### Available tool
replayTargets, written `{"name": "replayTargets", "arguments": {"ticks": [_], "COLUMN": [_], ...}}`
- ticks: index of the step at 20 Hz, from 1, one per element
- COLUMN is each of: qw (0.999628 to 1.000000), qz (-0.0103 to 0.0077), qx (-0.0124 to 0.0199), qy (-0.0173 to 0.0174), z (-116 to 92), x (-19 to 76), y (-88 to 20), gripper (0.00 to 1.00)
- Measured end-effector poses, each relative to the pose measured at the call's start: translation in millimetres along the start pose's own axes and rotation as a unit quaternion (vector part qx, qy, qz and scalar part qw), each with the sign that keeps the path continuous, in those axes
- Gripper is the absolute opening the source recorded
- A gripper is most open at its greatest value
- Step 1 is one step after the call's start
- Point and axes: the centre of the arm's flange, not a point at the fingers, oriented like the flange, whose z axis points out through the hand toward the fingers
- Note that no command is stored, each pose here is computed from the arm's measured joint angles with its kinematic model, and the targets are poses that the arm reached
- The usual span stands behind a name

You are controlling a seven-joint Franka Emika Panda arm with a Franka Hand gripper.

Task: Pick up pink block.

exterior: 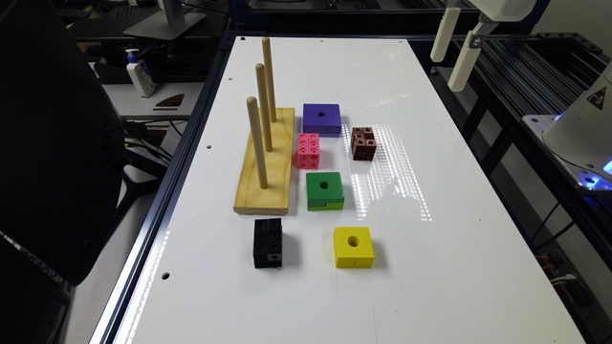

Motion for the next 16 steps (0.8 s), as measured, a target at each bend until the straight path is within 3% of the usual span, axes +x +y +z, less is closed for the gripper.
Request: {"name": "replayTargets", "arguments": {"ticks": [10, 16], "qw": [0.999997, 0.999962], "qz": [0.0002, 0.0002], "qx": [0.0016, 0.0062], "qy": [0.0016, 0.0061], "z": [-1.5, -4.8], "x": [0.5, 2.4], "y": [-0.3, -2.2], "gripper": [1.00, 1.00]}}
